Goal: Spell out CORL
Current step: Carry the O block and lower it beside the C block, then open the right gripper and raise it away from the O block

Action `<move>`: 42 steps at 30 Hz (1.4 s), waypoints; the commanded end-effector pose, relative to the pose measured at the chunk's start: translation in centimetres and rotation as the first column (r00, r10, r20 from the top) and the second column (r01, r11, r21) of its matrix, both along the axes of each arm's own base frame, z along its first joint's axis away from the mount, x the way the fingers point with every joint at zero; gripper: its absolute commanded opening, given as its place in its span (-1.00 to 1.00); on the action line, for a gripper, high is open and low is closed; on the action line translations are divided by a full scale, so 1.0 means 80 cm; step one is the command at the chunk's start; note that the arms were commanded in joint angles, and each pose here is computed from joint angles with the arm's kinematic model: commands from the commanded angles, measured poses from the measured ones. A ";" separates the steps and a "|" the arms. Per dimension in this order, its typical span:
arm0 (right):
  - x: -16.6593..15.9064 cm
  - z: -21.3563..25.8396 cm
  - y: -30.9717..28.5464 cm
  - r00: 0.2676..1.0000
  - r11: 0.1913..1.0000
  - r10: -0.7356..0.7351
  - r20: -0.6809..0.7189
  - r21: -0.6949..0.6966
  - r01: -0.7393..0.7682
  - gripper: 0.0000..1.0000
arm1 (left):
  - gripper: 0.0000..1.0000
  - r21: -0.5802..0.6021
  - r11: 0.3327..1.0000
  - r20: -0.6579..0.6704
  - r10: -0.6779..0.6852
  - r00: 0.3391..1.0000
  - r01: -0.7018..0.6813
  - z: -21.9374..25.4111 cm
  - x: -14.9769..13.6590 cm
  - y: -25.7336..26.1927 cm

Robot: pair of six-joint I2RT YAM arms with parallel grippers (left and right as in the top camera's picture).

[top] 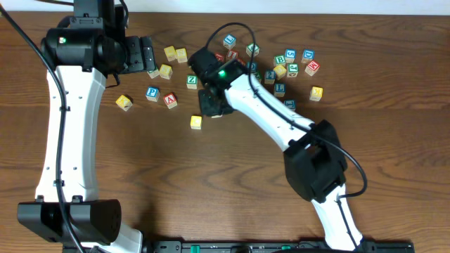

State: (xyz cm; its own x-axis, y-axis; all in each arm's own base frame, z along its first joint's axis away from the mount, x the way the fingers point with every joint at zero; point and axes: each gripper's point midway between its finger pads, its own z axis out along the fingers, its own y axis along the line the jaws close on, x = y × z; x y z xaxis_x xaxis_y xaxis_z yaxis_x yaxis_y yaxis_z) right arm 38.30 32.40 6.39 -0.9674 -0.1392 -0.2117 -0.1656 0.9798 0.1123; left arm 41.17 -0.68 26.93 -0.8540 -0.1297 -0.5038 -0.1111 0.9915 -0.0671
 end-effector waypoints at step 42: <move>-0.021 -0.058 0.015 0.980 0.983 -0.183 -0.081 -0.038 0.181 -0.20 | 0.87 0.006 1.000 -0.027 0.004 1.000 -0.004 -0.007 -0.002 0.002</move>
State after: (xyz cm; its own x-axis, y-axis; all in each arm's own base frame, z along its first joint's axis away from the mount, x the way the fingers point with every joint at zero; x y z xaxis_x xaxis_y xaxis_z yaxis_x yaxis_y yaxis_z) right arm 36.01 33.85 0.48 -0.9925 0.0632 -0.1050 0.0553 0.9955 0.0764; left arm 40.84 -0.68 26.74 -0.8616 -0.1300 -0.4907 -0.1124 0.9915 -0.0653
